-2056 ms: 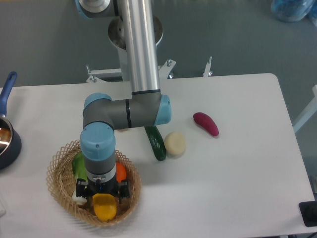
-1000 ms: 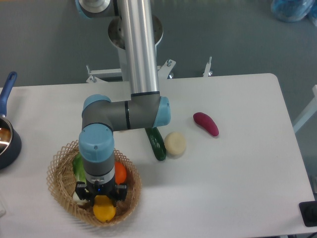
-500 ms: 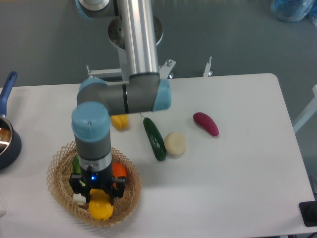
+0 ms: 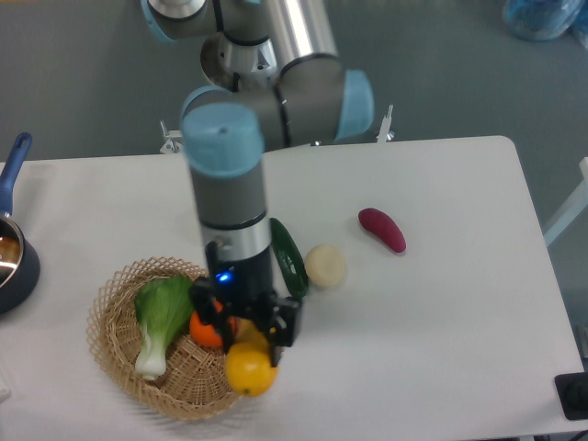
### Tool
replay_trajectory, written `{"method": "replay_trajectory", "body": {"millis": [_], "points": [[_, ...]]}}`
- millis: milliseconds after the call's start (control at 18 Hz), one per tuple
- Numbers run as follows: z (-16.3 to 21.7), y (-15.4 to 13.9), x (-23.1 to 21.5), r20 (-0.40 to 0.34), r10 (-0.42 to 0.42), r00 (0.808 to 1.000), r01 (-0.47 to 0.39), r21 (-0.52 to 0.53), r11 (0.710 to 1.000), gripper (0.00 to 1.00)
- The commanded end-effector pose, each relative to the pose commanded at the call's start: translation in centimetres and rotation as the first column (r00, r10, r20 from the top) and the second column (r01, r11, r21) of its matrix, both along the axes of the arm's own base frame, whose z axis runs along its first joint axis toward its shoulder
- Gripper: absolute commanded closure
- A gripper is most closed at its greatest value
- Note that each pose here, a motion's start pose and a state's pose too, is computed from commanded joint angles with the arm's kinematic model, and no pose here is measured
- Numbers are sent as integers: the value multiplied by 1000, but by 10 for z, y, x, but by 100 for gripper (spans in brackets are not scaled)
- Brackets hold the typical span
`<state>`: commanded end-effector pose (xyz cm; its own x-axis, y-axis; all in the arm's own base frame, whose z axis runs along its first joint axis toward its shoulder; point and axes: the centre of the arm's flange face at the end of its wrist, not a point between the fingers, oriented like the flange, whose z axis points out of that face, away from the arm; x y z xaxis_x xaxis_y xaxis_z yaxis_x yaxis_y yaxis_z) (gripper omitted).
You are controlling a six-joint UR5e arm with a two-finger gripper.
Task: Pick up the mango from the basket
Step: 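Lift the held mango up and out of the basket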
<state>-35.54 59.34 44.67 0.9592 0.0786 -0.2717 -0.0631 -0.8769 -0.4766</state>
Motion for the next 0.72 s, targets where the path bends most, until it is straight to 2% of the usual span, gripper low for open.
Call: {"method": "replay_trajectory", "body": {"millis": [222, 333, 444, 722], "points": [[1, -3, -4, 2, 8, 1000, -8, -6, 1000, 56], [-9, -15, -10, 18, 21, 1000, -21, -24, 1000, 56], [1, -26, -16, 9, 36, 999, -36, -11, 999, 56], [-6, -30, -21, 16, 47, 999, -46, -21, 999, 56]]}}
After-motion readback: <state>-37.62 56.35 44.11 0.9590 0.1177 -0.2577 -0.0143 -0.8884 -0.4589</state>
